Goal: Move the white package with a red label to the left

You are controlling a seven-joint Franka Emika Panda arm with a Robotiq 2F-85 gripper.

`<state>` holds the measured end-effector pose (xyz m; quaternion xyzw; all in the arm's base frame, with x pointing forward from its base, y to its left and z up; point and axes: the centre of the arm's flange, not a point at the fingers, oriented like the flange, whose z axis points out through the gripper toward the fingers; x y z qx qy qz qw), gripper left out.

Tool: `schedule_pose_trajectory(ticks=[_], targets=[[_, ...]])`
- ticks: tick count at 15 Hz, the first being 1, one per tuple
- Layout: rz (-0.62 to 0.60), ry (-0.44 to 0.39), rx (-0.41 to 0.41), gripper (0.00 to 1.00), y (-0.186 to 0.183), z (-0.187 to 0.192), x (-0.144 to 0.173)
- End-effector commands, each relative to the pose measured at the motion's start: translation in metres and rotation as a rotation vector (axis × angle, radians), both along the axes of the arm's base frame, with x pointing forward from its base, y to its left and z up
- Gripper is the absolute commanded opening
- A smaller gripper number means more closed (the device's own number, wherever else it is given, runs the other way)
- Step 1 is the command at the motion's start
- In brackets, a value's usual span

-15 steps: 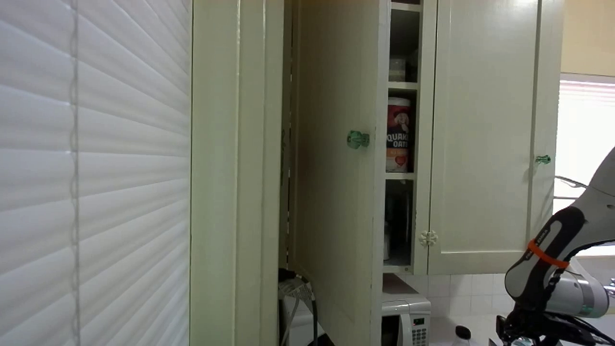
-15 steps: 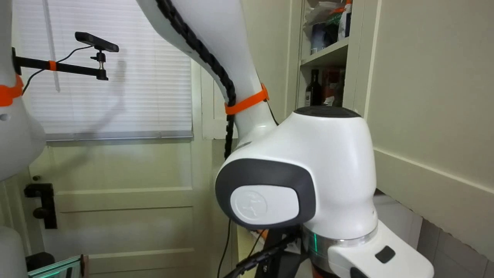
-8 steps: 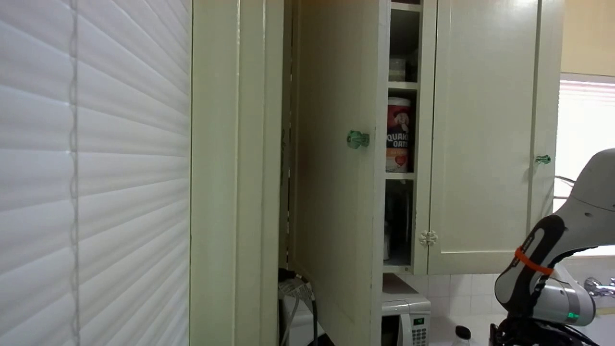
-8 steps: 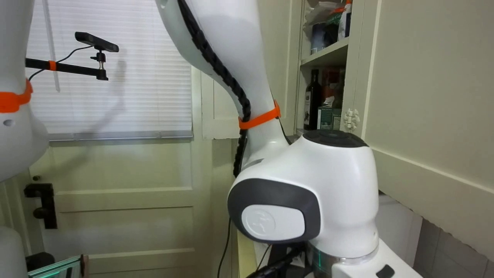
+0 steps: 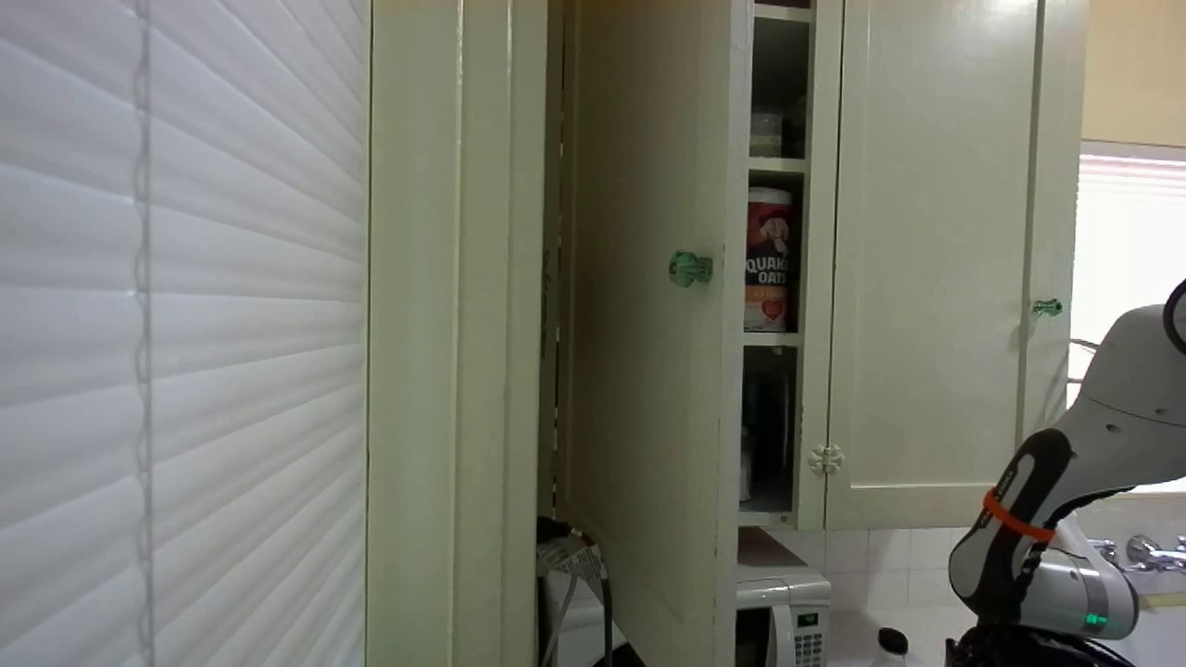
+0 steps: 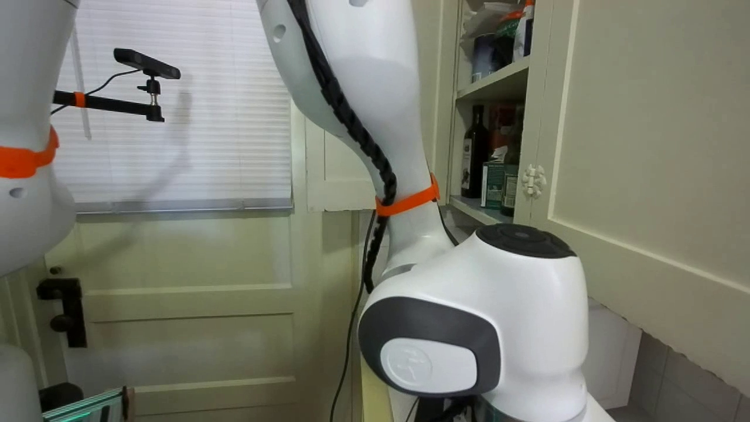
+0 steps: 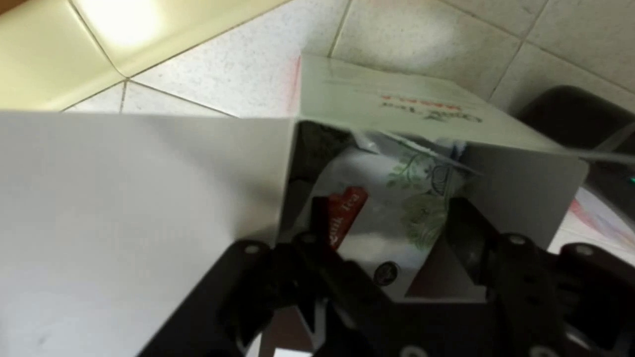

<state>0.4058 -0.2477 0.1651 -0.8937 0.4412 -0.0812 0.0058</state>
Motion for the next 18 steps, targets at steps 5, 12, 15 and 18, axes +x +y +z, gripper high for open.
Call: schedule_pose_trajectory(ticks=[5,12,15,18], targets=[[-0.008,-0.003,-0.008,0.68,-0.0059,-0.0141,0.0032],[0.013,-0.009,-0.002,0.75,-0.0044,-0.0183,0.006],[0.027,-0.017,0.0,0.77,-0.0039,-0.0188,0.0073],[0.04,-0.026,0.0,0.64,-0.0035,-0.018,0.0074]])
